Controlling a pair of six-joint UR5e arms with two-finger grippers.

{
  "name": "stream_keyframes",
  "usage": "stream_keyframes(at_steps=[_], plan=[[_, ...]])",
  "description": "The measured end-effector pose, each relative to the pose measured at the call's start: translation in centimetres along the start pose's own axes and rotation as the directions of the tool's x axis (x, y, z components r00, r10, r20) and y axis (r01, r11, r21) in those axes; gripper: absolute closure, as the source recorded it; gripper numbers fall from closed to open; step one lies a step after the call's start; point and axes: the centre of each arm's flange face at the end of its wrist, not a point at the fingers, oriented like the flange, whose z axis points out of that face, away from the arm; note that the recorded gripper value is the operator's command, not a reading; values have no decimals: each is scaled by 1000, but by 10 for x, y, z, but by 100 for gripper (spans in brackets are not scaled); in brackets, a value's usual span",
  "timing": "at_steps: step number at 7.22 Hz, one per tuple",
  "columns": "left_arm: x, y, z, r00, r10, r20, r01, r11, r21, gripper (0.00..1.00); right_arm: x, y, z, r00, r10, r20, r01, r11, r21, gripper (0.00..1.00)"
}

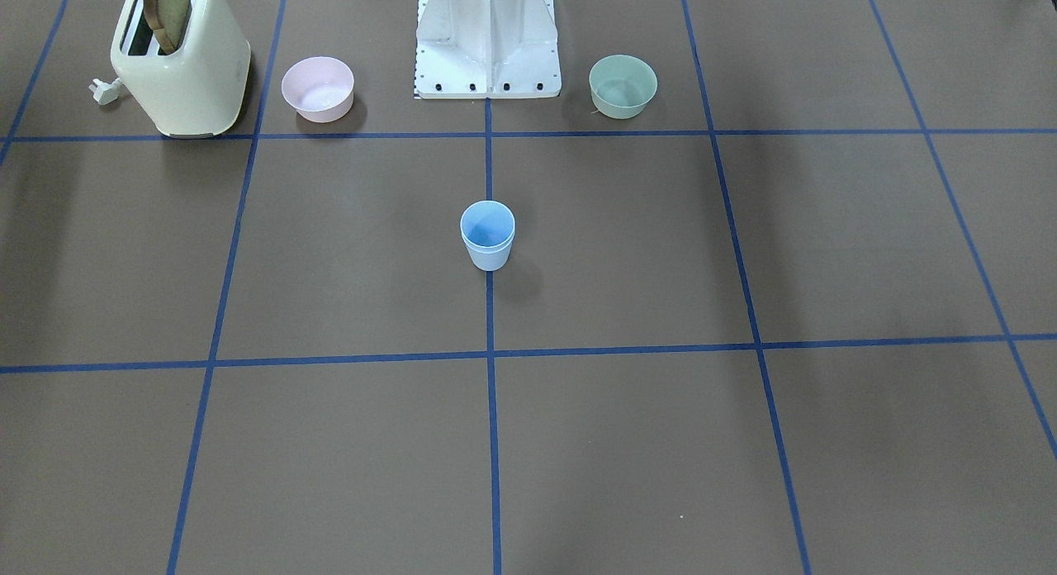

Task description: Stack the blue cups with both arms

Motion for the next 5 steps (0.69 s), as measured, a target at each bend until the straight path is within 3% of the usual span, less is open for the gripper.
stream_keyframes(at_steps=[5], plan=[[0,0,0,1000,0,0,0,1000,0,2,-1,0,-1,1000,-4,0,4,1000,3,0]])
